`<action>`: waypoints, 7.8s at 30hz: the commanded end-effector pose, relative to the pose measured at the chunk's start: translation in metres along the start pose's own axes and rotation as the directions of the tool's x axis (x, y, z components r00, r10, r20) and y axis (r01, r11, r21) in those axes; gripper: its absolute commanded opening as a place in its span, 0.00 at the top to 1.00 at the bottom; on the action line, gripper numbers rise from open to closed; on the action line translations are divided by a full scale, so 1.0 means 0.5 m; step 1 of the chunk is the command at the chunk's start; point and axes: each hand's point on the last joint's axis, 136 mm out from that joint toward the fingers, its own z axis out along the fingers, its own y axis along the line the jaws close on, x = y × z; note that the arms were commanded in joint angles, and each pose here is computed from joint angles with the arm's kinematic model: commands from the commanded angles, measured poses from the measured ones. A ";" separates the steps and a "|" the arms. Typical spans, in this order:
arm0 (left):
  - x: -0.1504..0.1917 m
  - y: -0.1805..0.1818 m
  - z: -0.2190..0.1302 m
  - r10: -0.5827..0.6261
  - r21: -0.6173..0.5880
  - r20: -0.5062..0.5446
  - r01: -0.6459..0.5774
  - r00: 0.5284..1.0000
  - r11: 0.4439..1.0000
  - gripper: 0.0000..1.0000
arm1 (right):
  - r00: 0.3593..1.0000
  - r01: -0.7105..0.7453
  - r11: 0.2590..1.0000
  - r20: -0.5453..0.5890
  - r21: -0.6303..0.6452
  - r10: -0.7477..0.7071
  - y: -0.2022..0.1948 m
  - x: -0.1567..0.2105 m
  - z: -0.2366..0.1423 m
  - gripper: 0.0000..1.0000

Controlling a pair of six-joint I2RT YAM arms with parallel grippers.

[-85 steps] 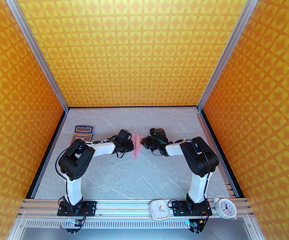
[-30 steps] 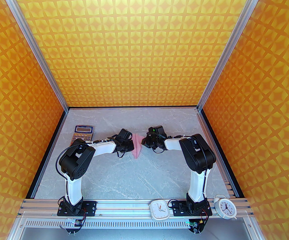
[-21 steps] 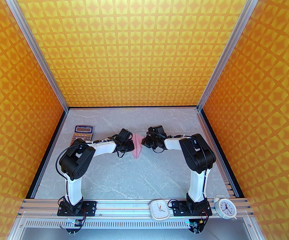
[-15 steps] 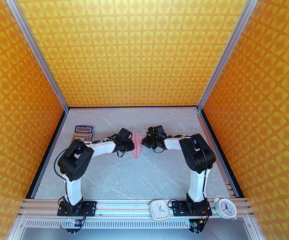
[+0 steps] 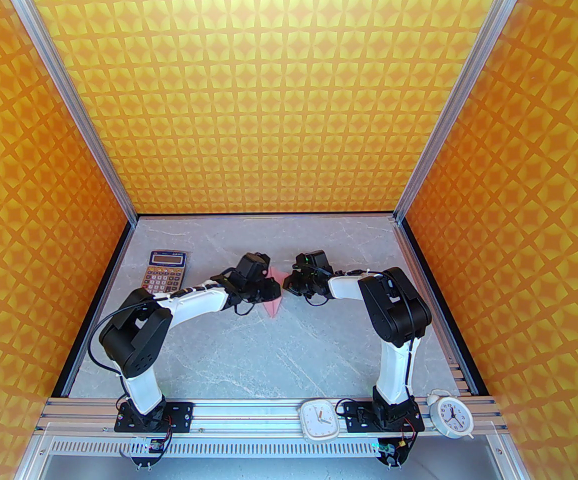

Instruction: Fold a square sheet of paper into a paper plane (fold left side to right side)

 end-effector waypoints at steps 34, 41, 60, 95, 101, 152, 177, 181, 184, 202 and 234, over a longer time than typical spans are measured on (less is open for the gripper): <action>0.104 0.097 0.067 0.012 -0.131 -0.181 -0.036 0.983 0.991 0.87 | 0.999 -0.019 0.997 -0.027 0.070 0.021 -0.043 0.018 0.014 1.00; 0.109 0.102 0.068 0.013 -0.139 -0.184 -0.039 0.983 0.990 0.87 | 0.999 -0.019 0.997 -0.027 0.070 0.021 -0.042 0.017 0.014 1.00; 0.128 0.130 0.069 0.000 -0.172 -0.194 -0.034 0.981 0.985 0.88 | 0.999 -0.020 0.998 -0.029 0.068 0.022 -0.043 0.018 0.014 1.00; 0.147 0.117 0.052 -0.035 -0.110 -0.189 0.014 0.981 0.994 0.89 | 0.999 -0.014 0.997 -0.027 0.069 0.016 -0.040 0.013 0.014 1.00; 0.171 0.153 0.060 -0.053 -0.173 -0.222 0.014 0.974 0.985 0.90 | 1.000 -0.014 0.998 -0.025 0.068 0.016 -0.038 0.012 0.013 1.00; -0.106 0.072 0.077 -0.070 0.046 -0.042 0.072 0.997 0.996 0.84 | 0.999 -0.020 0.998 -0.033 0.064 0.022 -0.042 0.020 0.017 1.00; -0.160 0.047 0.062 -0.032 0.055 -0.004 0.032 0.999 0.998 0.78 | 0.999 0.005 0.997 -0.038 0.072 -0.003 -0.035 0.014 0.014 1.00; -0.182 0.046 0.077 -0.022 0.062 -0.008 0.023 1.000 0.998 0.78 | 0.999 0.002 0.998 -0.039 0.069 0.001 -0.036 0.015 0.015 1.00; -0.188 0.054 0.098 -0.016 0.058 -0.022 0.017 1.000 0.998 0.78 | 0.999 -0.001 0.998 -0.042 0.070 0.004 -0.039 0.018 0.016 1.00; -0.133 0.137 0.155 -0.052 -0.029 -0.094 0.049 0.994 0.998 0.83 | 1.000 0.024 0.996 -0.021 0.083 -0.023 -0.024 -0.001 0.002 0.91; -0.106 0.137 0.157 -0.090 -0.015 -0.070 0.089 0.993 0.996 0.83 | 0.996 -0.090 0.993 0.007 -0.076 0.091 0.116 0.119 0.005 0.94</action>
